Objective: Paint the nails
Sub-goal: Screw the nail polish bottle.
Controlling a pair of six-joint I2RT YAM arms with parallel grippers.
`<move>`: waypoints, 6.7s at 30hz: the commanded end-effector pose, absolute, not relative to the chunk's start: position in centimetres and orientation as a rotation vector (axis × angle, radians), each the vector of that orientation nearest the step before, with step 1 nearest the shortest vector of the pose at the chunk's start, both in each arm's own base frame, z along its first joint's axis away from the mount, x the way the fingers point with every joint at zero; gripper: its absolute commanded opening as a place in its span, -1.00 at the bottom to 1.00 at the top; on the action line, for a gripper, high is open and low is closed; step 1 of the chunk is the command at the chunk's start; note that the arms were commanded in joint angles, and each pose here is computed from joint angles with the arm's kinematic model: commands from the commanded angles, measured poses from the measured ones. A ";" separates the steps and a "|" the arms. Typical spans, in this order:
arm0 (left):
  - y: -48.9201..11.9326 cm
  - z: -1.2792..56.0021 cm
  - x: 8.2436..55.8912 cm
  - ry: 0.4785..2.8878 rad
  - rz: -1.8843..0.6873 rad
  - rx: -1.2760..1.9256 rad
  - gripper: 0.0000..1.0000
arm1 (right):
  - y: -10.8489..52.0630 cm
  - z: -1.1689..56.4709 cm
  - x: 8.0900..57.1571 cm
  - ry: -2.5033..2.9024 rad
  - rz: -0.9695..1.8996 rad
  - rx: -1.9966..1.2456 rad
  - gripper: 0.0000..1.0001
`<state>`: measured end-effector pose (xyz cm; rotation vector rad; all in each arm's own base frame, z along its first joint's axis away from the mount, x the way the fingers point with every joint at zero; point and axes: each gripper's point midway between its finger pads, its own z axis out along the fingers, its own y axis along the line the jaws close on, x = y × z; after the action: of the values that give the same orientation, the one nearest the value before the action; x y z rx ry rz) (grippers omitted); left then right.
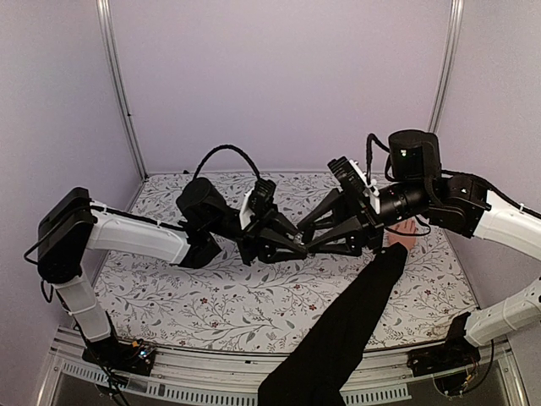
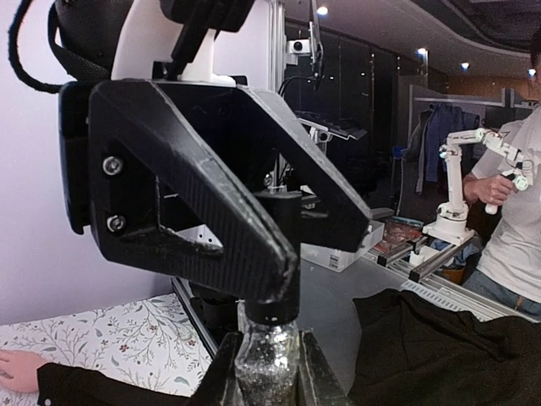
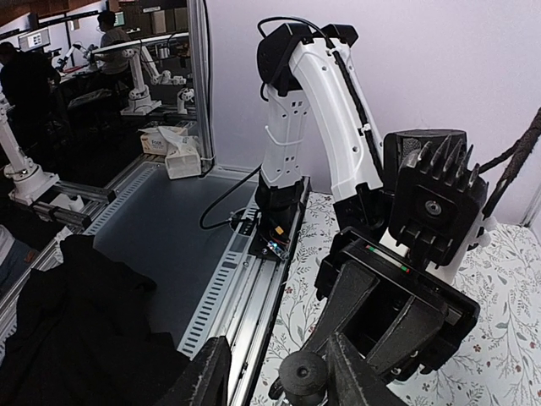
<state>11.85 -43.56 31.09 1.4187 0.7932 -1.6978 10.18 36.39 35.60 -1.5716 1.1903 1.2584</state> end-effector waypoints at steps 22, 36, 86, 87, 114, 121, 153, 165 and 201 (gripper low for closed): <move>-43.8 33.5 14.4 0.832 -1.533 1.249 -1.00 | 36.9 34.8 10.9 1.245 1.231 -1.554 -0.76; -42.8 34.9 19.1 0.964 -1.277 0.974 -1.00 | 37.8 33.1 14.6 1.420 1.094 -1.427 -0.83; -45.2 31.3 24.8 1.192 -0.823 0.751 -1.00 | 36.3 32.9 22.3 1.675 0.878 -0.910 0.13; -45.3 31.4 24.3 1.176 -0.859 0.778 -1.00 | 36.2 33.1 21.9 1.661 0.887 -0.924 0.22; -44.2 31.5 12.2 0.762 -1.564 1.386 -1.00 | 35.0 36.8 10.5 1.203 1.205 -1.496 -0.01; -44.4 31.6 11.8 0.752 -1.584 1.398 -1.00 | 35.8 35.8 10.3 1.201 1.230 -1.547 -0.21; -45.0 33.7 19.0 0.981 -1.088 1.057 -1.00 | 37.1 31.8 15.5 1.498 1.042 -1.375 -0.82; -44.9 34.2 23.4 1.106 -0.828 0.791 -1.00 | 37.9 30.5 20.4 1.656 0.948 -1.090 -0.81; -44.1 31.7 15.9 0.904 -1.319 1.252 -1.00 | 34.7 34.8 15.8 1.432 1.015 -1.231 0.34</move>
<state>19.41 -44.93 30.76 1.1209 1.0416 -1.1739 18.68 34.97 34.61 -1.0844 1.5228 0.9443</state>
